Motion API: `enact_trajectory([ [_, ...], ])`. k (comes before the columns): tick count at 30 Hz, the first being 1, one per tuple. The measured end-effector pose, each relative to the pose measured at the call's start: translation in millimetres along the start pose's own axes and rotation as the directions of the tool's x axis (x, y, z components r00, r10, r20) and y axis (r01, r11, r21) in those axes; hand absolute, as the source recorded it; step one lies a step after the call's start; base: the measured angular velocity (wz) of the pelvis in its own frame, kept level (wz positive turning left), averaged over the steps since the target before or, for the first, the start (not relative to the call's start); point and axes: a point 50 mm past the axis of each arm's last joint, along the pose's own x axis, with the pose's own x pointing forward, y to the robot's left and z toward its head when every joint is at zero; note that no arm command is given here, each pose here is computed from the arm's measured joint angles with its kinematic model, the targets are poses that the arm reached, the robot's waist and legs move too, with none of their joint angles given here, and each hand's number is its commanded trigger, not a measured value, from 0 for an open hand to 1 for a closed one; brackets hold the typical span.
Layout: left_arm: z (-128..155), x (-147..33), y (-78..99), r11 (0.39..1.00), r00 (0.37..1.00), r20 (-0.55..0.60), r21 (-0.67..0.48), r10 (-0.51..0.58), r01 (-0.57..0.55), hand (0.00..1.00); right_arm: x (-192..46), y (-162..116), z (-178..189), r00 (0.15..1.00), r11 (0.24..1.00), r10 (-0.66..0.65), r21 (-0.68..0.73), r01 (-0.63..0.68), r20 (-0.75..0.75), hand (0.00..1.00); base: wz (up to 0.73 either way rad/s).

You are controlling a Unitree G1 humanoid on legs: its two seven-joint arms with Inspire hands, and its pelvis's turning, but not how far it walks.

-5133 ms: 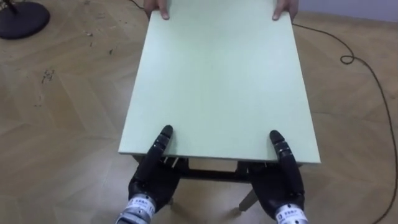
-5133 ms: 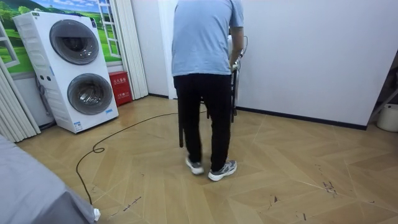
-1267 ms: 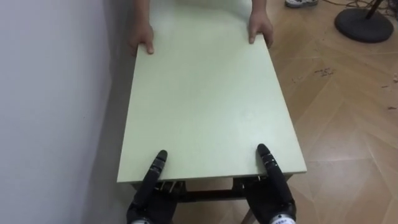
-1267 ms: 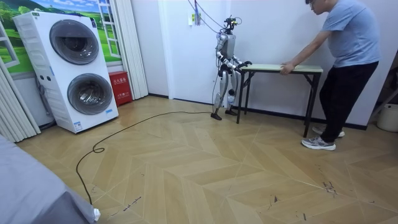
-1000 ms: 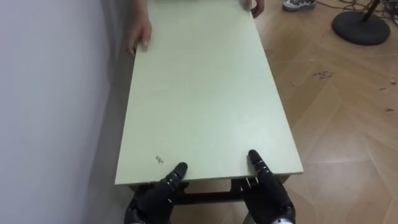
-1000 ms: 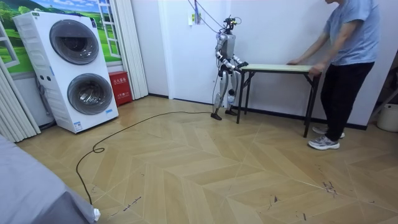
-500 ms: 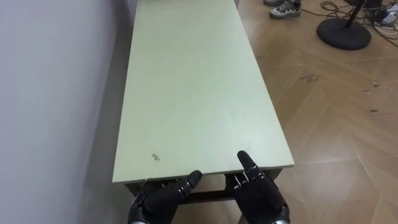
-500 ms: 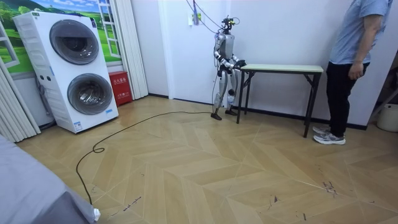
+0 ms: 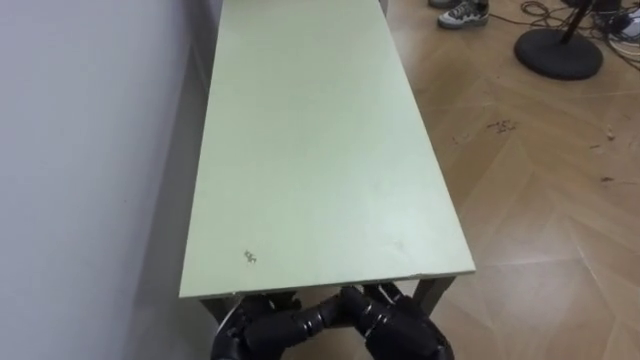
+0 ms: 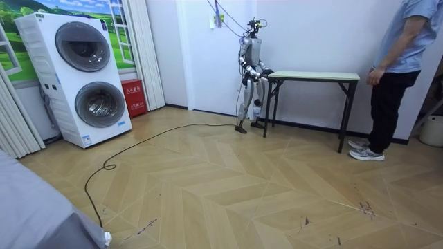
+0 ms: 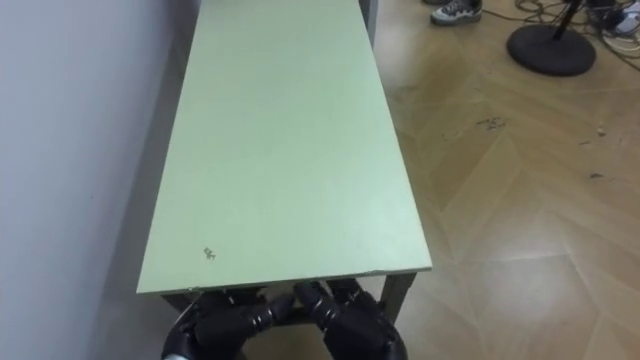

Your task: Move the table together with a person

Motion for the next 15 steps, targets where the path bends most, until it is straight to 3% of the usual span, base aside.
enact_trajectory([
  [5,-14,-1.6,16.7,0.998,0.995,-0.081,0.024,0.055,-0.054,0.0,-7,-15,-7,0.995,0.995,-0.061,-0.087,0.054,-0.081,0.0,-0.01],
  [12,-18,-5.5,26.0,0.996,0.99,-0.117,0.047,0.084,-0.079,0.0,-11,-24,-9,0.986,0.987,-0.104,-0.133,0.086,-0.133,0.0,0.0],
  [15,-29,-9.1,33.9,0.99,0.977,-0.182,0.11,0.11,-0.091,0.0,-18,-37,-13,0.968,0.974,-0.173,-0.176,0.141,-0.183,0.0,0.0],
])
